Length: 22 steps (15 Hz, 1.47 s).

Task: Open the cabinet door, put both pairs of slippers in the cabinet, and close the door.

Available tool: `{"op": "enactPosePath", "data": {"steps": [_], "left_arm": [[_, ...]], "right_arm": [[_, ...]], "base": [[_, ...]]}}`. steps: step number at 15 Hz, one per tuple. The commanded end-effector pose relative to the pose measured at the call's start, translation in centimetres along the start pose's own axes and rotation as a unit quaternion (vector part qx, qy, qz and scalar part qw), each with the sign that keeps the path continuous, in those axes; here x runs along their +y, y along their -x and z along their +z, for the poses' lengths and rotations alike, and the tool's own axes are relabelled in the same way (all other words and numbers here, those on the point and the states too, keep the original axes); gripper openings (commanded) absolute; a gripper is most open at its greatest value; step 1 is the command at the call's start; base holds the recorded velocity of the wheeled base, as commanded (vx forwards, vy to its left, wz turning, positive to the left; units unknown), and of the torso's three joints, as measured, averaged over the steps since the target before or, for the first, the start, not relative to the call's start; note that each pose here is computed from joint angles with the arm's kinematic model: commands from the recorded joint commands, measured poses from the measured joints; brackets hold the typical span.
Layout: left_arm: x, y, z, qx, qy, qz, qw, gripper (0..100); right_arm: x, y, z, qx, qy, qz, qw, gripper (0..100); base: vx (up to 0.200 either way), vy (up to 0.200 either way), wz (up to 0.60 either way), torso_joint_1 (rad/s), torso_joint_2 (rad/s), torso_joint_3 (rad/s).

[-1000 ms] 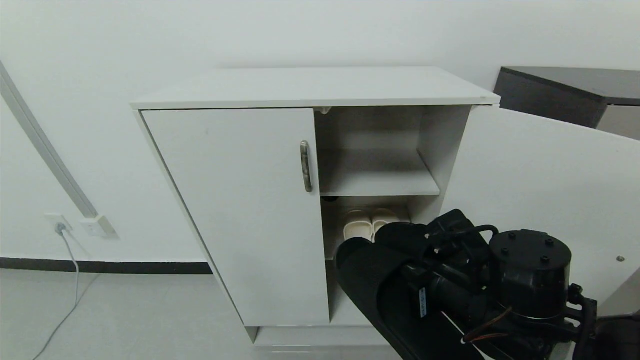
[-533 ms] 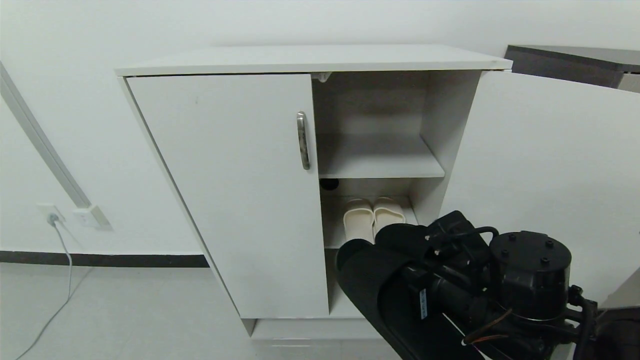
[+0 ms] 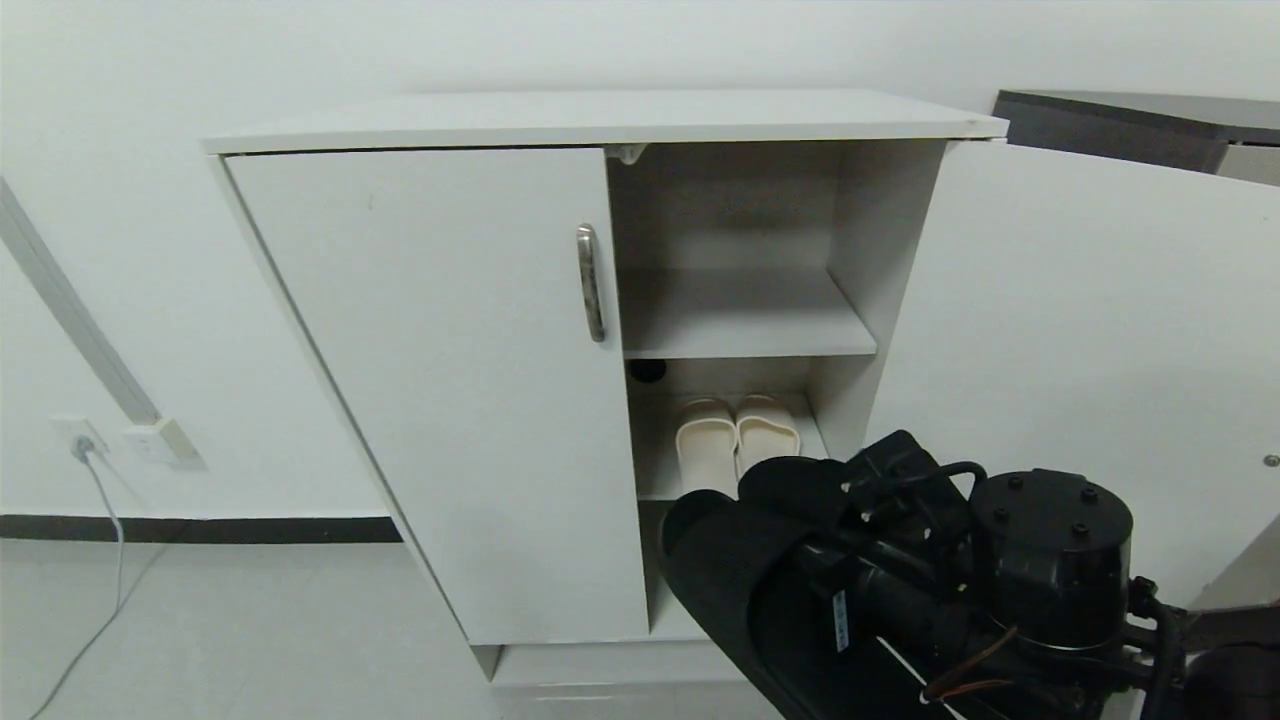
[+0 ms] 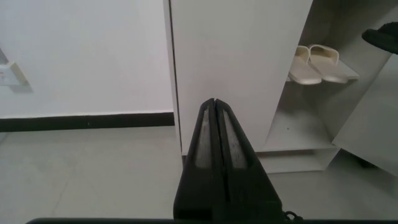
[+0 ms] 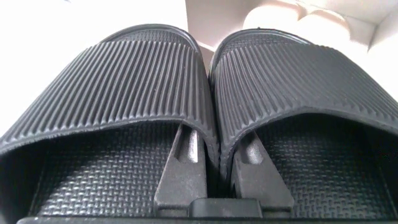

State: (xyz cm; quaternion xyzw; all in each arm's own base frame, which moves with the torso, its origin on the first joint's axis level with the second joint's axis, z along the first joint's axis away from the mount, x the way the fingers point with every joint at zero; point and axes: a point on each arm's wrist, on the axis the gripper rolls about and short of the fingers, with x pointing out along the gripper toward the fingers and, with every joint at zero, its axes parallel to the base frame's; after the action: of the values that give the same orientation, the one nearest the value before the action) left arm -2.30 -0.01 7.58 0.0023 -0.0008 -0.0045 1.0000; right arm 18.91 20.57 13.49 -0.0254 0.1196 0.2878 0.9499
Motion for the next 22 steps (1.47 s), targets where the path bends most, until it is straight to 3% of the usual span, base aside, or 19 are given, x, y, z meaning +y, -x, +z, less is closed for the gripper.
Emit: {"op": "enactPosePath", "data": {"steps": [1, 5, 8, 13, 16, 19, 22], "left_arm": [[0.0, 0.0, 0.0, 0.001, 0.000, 0.000, 1.0000, 0], [0.0, 0.0, 0.0, 0.001, 0.000, 0.000, 1.0000, 0], [0.0, 0.0, 0.0, 0.001, 0.000, -0.001, 1.0000, 0], [0.0, 0.0, 0.0, 0.001, -0.001, -0.001, 1.0000, 0], [0.0, 0.0, 0.0, 0.001, -0.001, -0.001, 1.0000, 0], [0.0, 0.0, 0.0, 0.001, -0.001, -0.001, 1.0000, 0], [0.0, 0.0, 0.0, 0.001, -0.001, -0.001, 1.0000, 0]], "right_arm": [[0.0, -0.1, -0.2, 0.004, 0.002, -0.001, 1.000, 0], [0.5, -1.4, 0.1, -0.007, 0.000, -0.017, 1.000, 0], [1.9, -4.6, 1.4, -0.030, -0.023, -0.097, 0.995, 0], [4.6, -5.1, 6.4, 0.012, -0.060, -0.174, 0.983, 0], [6.5, -3.8, 10.4, 0.000, -0.057, -0.199, 0.978, 0], [6.6, -4.4, 12.9, -0.026, -0.072, -0.233, 0.969, 0], [6.2, -5.8, 12.3, -0.020, -0.068, -0.251, 0.965, 0]], "base": [[0.000, 0.000, 0.00, 0.000, 0.00, 0.000], [0.000, 0.000, 0.00, 0.000, 0.00, 0.000], [0.000, 0.000, 0.00, 0.000, 0.00, 0.000], [0.000, 0.000, 0.00, 0.000, 0.00, 0.000], [0.000, 0.000, 0.00, 0.000, 0.00, 0.000], [0.000, 0.000, 0.00, 0.000, 0.00, 0.000], [0.000, 0.000, 0.00, 0.000, 0.00, 0.000]]}}
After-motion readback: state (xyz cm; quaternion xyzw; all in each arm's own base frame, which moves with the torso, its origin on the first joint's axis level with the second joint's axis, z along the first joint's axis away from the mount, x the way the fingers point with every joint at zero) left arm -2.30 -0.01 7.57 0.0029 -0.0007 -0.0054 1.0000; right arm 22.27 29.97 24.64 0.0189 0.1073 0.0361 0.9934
